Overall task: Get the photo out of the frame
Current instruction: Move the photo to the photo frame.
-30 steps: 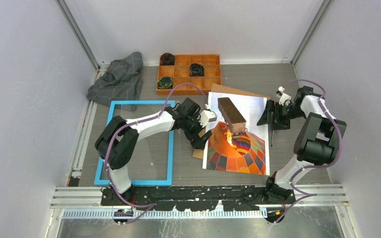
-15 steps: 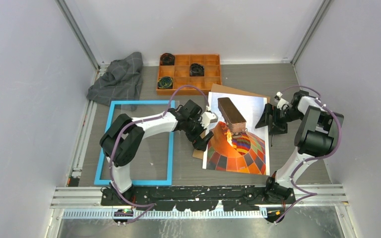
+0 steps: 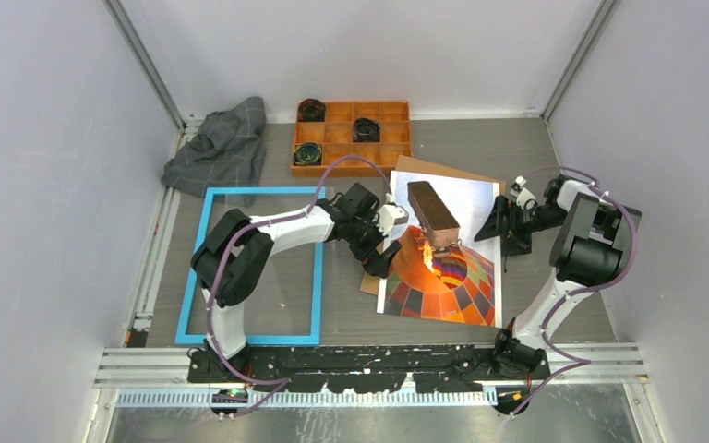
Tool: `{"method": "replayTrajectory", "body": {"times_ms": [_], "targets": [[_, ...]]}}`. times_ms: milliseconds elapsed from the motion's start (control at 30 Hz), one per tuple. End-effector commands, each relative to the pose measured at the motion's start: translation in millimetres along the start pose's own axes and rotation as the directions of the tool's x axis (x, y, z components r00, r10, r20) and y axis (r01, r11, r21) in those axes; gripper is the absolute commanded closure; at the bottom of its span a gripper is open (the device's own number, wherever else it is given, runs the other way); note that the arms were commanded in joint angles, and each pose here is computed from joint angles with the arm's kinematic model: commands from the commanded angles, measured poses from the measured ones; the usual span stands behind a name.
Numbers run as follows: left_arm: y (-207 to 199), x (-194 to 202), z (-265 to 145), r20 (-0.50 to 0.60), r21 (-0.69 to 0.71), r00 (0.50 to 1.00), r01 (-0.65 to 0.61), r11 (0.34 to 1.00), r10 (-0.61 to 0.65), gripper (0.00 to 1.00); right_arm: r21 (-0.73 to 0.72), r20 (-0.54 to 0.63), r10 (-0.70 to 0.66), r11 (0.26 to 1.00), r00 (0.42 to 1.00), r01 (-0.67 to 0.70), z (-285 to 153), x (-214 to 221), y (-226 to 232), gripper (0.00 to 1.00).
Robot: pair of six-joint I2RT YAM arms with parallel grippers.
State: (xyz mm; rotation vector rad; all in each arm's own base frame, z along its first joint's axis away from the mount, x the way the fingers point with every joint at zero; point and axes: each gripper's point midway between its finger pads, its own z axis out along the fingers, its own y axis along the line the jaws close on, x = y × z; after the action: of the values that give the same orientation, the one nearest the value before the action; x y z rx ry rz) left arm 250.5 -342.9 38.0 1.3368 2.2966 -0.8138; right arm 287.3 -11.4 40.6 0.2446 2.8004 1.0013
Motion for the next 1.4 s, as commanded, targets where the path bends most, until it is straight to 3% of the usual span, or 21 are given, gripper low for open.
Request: {"method": "replayTrajectory", "body": {"times_ms": [0, 300, 533, 1000, 1367], "targets": [[-1, 4, 11, -0.018, 0.021, 1.000, 0.008, 1.000, -0.007, 0.00, -0.097, 0.004, -0.025, 0.995, 1.000, 0.026, -14, -3, 22, 0.06], [0, 8, 15, -0.031, 0.025, 0.999, 0.020, 0.999, -0.020, 0.00, -0.136, 0.036, -0.046, 0.989, 0.998, 0.050, -36, -1, 42, 0.08], [0, 9, 17, -0.036, 0.027, 0.999, 0.023, 0.999, -0.022, 0.00, -0.214, 0.026, -0.078, 0.973, 0.997, 0.082, -48, 3, 60, 0.16], [-1, 9, 16, -0.035, 0.029, 0.999, 0.025, 0.999, -0.024, 0.00, -0.079, 0.014, -0.035, 0.996, 0.999, 0.036, -45, 4, 37, 0.16], [-1, 11, 19, -0.041, 0.036, 0.999, 0.030, 0.999, -0.028, 0.00, -0.210, -0.015, -0.031, 0.977, 0.999, 0.027, -40, 6, 51, 0.16]]}}
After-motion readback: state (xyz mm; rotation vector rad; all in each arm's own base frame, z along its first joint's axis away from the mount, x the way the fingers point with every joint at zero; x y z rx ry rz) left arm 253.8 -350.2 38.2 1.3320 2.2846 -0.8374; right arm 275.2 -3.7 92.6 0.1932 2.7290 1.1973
